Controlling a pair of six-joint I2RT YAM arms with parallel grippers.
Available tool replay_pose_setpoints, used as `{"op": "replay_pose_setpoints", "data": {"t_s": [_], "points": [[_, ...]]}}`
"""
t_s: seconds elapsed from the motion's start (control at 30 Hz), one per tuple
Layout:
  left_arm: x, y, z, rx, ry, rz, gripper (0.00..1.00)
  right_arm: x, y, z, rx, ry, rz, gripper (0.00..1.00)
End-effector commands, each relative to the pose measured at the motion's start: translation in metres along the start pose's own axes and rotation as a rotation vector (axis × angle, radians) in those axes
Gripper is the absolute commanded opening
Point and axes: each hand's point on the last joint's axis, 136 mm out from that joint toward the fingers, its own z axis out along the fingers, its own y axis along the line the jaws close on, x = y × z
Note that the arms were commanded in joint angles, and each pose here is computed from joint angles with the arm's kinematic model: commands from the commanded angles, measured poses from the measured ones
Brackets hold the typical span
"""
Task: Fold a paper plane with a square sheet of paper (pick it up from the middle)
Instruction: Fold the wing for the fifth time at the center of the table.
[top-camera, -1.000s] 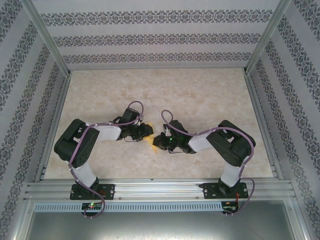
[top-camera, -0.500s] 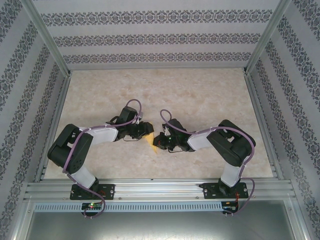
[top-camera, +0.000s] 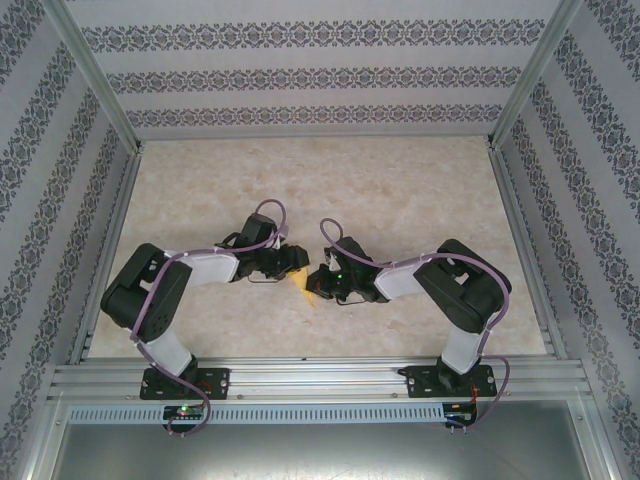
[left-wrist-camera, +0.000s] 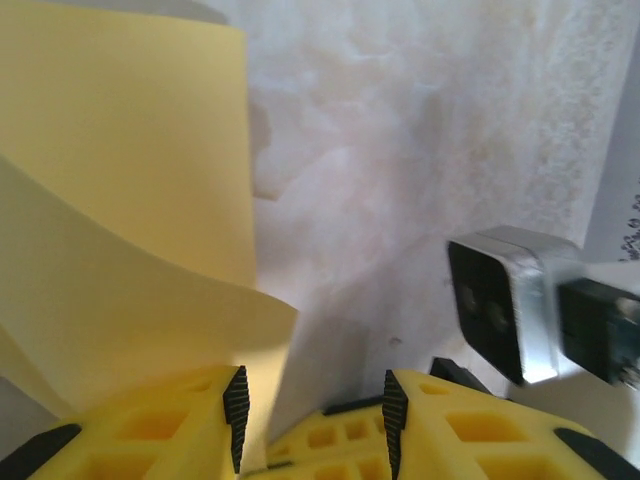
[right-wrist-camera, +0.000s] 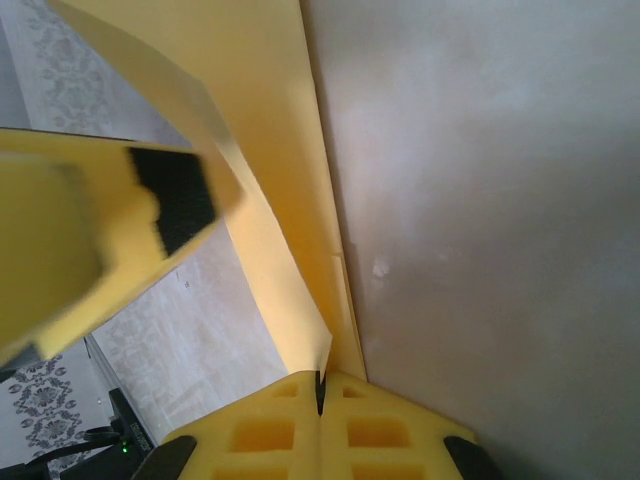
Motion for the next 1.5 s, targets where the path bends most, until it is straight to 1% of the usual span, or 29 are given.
{"op": "replay_pose_setpoints", "data": {"t_s": [0.0, 0.17, 0.23, 0.3, 0.4, 0.47, 0.57, 0.7, 0.83, 0.9, 0.93, 1.03, 1.13, 1.3, 1.47], "points": [[-0.006, -0.002, 0.008, -0.009, -0.009, 0.029, 0.42, 0.015, -0.036, 0.003, 0.126, 0.049, 0.039, 0.00], [0.002, 0.031, 0.012, -0.138, 0.006, -0.046, 0.38, 0.016, -0.032, -0.001, 0.114, 0.048, 0.024, 0.01], [0.006, 0.040, 0.013, -0.167, 0.013, -0.064, 0.38, 0.018, -0.029, -0.003, 0.111, 0.051, 0.009, 0.06], [0.008, 0.047, 0.013, -0.197, 0.017, -0.073, 0.37, 0.020, -0.027, -0.007, 0.118, 0.056, -0.010, 0.08], [0.010, 0.050, 0.013, -0.209, 0.024, -0.080, 0.36, 0.023, -0.025, -0.012, 0.131, 0.057, -0.044, 0.14], [0.010, 0.051, 0.014, -0.212, 0.028, -0.081, 0.36, 0.026, -0.021, -0.013, 0.134, 0.069, -0.079, 0.16], [0.010, 0.050, 0.014, -0.212, 0.031, -0.079, 0.36, 0.029, -0.016, -0.015, 0.150, 0.074, -0.126, 0.23], [0.010, 0.051, 0.014, -0.214, 0.033, -0.081, 0.36, 0.028, -0.014, -0.018, 0.187, 0.067, -0.174, 0.27], [0.010, 0.050, 0.015, -0.213, 0.037, -0.082, 0.36, 0.028, -0.020, -0.020, 0.267, 0.070, -0.220, 0.27], [0.010, 0.051, 0.015, -0.212, 0.036, -0.082, 0.36, 0.027, -0.025, -0.021, 0.306, 0.062, -0.224, 0.25], [0.010, 0.050, 0.015, -0.209, 0.036, -0.080, 0.36, 0.027, -0.026, -0.021, 0.311, 0.061, -0.221, 0.24], [0.010, 0.050, 0.016, -0.209, 0.040, -0.078, 0.36, 0.029, -0.029, -0.018, 0.306, 0.070, -0.198, 0.17], [0.011, 0.051, 0.016, -0.212, 0.044, -0.080, 0.36, 0.034, -0.033, -0.015, 0.298, 0.085, -0.171, 0.13], [0.011, 0.050, 0.016, -0.212, 0.047, -0.078, 0.36, 0.039, -0.040, -0.014, 0.309, 0.104, -0.155, 0.12], [0.012, 0.055, 0.016, -0.232, 0.051, -0.087, 0.36, 0.045, -0.054, -0.018, 0.369, 0.122, -0.128, 0.10]]}}
